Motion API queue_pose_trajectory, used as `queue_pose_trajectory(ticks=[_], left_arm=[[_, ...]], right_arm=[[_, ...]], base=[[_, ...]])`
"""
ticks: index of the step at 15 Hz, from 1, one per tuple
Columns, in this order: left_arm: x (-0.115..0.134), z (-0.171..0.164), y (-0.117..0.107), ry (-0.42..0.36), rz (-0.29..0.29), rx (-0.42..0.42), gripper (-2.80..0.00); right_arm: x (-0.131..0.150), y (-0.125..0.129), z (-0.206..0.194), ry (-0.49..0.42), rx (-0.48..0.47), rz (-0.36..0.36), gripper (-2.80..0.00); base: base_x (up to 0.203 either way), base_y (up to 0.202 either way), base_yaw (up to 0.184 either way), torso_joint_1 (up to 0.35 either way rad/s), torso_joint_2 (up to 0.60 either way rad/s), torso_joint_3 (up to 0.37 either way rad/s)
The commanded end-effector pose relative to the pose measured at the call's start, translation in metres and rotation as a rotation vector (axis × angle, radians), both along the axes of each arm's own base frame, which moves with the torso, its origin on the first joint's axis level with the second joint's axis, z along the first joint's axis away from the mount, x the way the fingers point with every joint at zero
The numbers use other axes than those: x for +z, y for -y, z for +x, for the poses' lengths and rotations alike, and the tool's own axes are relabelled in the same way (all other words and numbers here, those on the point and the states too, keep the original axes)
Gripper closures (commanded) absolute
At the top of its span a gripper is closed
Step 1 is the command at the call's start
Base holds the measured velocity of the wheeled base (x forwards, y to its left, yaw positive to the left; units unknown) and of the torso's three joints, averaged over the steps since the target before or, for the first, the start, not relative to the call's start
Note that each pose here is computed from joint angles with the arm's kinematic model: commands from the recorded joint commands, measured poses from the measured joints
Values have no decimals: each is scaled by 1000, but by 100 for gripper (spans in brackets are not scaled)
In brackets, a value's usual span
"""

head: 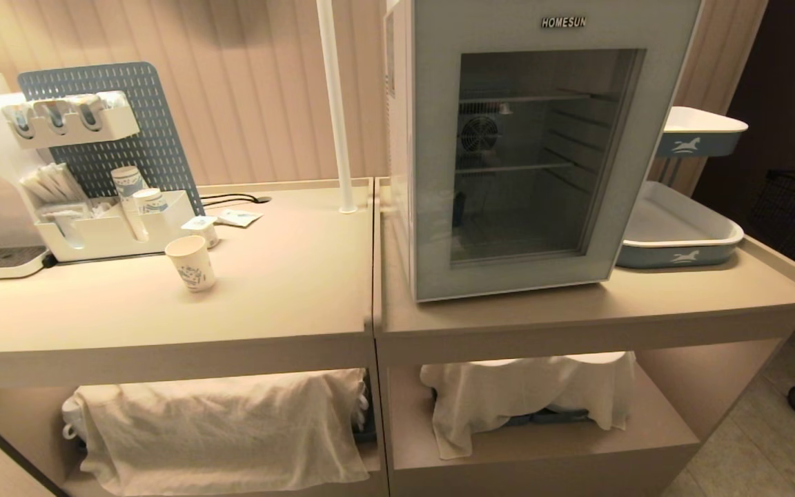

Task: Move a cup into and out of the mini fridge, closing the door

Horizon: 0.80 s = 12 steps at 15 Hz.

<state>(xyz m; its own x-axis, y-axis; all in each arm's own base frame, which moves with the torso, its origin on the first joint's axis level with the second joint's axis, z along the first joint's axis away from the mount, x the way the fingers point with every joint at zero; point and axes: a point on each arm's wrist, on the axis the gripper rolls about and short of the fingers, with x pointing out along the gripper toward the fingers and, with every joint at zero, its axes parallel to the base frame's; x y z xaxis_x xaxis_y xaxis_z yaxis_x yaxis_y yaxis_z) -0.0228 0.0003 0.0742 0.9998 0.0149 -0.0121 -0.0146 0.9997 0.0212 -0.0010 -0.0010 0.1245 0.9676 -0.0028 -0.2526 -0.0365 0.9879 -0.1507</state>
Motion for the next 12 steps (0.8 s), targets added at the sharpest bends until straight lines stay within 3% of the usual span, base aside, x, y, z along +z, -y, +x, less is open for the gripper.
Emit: queue_pose_trajectory(ticks=[1, 3, 10, 12], left_arm=[[0, 0, 0, -2, 0, 0, 0], [0, 0, 0, -3, 0, 0, 0], [0, 0, 0, -3, 0, 0, 0], [0, 0, 0, -3, 0, 0, 0]], right_arm=[[-10, 0, -12, 46, -9, 6, 0], [-16, 0, -18, 43, -16, 35, 0], [-39, -1, -31, 170, -15, 37, 0], [-45, -1, -31, 118, -24, 40, 0]], base=[[0, 0, 0, 0, 0, 0], [0, 0, 0, 0, 0, 0], [0, 0, 0, 0, 0, 0], [0, 0, 0, 0, 0, 0]])
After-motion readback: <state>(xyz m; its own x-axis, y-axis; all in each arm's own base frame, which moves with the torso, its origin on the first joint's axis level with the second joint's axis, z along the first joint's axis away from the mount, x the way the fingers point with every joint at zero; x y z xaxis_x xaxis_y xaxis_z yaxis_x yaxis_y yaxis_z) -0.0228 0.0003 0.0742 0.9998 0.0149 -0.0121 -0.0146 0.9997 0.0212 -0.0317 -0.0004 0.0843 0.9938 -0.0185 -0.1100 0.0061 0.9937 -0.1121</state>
